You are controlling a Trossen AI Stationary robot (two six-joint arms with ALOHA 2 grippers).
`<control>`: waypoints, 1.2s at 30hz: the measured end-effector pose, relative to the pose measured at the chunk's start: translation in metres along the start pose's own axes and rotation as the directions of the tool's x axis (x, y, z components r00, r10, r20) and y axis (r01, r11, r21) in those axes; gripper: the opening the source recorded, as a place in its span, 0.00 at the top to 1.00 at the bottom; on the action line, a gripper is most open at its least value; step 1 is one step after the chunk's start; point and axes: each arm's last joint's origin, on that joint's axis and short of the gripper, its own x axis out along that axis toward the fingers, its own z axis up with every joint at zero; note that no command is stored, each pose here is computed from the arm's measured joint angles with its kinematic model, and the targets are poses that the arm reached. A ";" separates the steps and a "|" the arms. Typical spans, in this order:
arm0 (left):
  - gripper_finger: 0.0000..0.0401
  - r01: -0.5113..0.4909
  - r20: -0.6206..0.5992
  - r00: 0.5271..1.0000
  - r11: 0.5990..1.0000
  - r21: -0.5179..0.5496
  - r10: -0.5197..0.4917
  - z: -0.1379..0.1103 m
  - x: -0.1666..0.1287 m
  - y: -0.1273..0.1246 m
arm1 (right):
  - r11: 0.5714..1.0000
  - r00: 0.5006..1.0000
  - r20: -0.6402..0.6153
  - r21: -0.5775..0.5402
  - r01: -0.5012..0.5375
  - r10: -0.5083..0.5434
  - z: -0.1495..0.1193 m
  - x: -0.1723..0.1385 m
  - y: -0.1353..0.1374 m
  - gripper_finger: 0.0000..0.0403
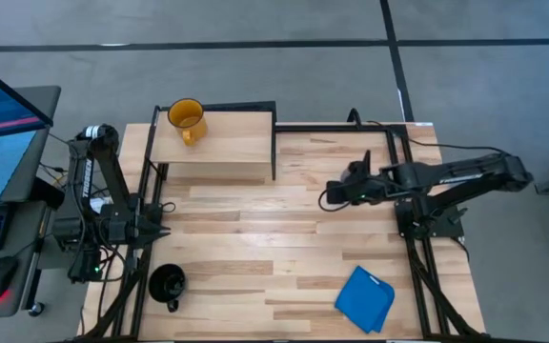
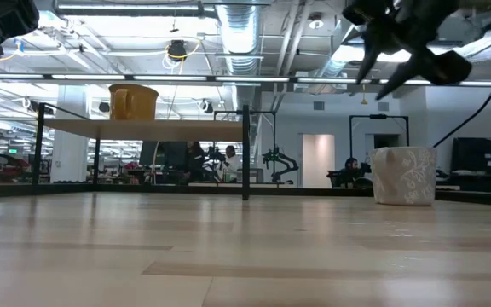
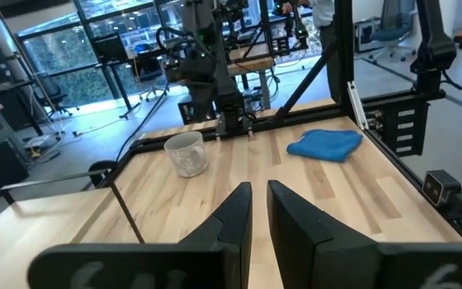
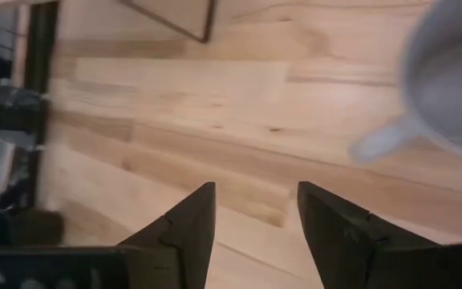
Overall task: Stack small to large cups/mugs on shelf
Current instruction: Put the gray mug on the shelf
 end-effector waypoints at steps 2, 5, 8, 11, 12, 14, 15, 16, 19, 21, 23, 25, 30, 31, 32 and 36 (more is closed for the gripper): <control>0.92 0.000 0.000 1.000 1.000 -0.001 0.000 0.000 0.000 0.000 | 1.000 1.000 0.000 0.024 -0.005 0.005 -0.002 0.006 0.004 0.50; 0.92 0.000 0.000 1.000 1.000 -0.003 0.000 0.000 0.000 0.000 | 0.997 0.999 -0.006 0.066 0.040 -0.040 -0.005 0.017 0.005 0.50; 0.92 0.000 0.000 1.000 1.000 -0.004 0.000 0.000 0.000 0.000 | 0.993 0.996 -0.010 0.081 0.089 -0.088 -0.008 0.030 0.006 0.50; 0.92 0.001 -0.002 1.000 1.000 -0.005 -0.001 0.000 0.000 0.000 | 0.987 0.991 -0.005 0.086 0.132 -0.132 -0.010 0.043 0.006 0.50; 0.92 0.001 -0.004 1.000 1.000 -0.005 -0.001 0.000 0.000 0.000 | 0.984 0.989 0.003 0.101 0.147 -0.148 -0.010 0.047 0.006 0.50; 0.92 0.001 -0.004 1.000 1.000 -0.005 -0.001 0.000 0.000 0.000 | 0.977 0.983 0.021 0.116 0.180 -0.184 -0.009 0.055 0.004 0.50; 0.92 0.001 -0.005 1.000 1.000 -0.005 -0.001 0.000 0.000 0.000 | 0.974 0.980 0.030 0.118 0.192 -0.197 -0.008 0.058 0.004 0.50; 0.92 0.002 -0.006 1.000 1.000 -0.005 -0.002 0.000 0.000 0.000 | 0.972 0.977 0.037 0.121 0.203 -0.209 -0.007 0.061 0.003 0.50; 0.92 0.002 -0.007 1.000 1.000 -0.006 -0.002 0.000 0.000 0.000 | 0.961 0.967 0.042 0.132 0.242 -0.250 -0.004 0.071 0.001 0.50; 0.92 0.002 -0.007 1.000 1.000 -0.007 -0.002 0.000 0.000 0.000 | 0.955 0.962 0.044 0.141 0.261 -0.270 -0.002 0.076 0.000 0.50; 0.92 0.002 -0.010 1.000 1.000 -0.008 -0.002 0.000 0.000 0.000 | 0.950 0.957 0.045 0.147 0.276 -0.285 0.000 0.080 -0.002 0.50; 0.92 0.002 -0.010 1.000 1.000 -0.008 -0.002 0.000 0.000 0.000 | 0.947 0.955 0.044 0.146 0.285 -0.294 0.000 0.082 -0.002 0.50; 0.92 0.002 -0.010 1.000 1.000 -0.008 -0.002 0.000 0.000 0.000 | 0.945 0.953 0.031 0.140 0.294 -0.301 -0.002 0.082 -0.003 0.50; 0.92 0.003 -0.010 1.000 1.000 -0.008 -0.003 0.000 0.000 0.000 | 0.944 0.952 0.026 0.136 0.300 -0.306 -0.002 0.082 -0.003 0.50; 0.92 0.003 -0.010 1.000 1.000 -0.010 -0.003 0.000 0.000 0.000 | 0.942 0.949 0.019 0.130 0.308 -0.313 -0.003 0.081 -0.004 0.50; 0.92 0.002 -0.011 1.000 1.000 -0.015 -0.002 0.000 0.000 0.000 | 0.932 0.939 -0.013 0.118 0.342 -0.343 -0.010 0.076 -0.007 0.50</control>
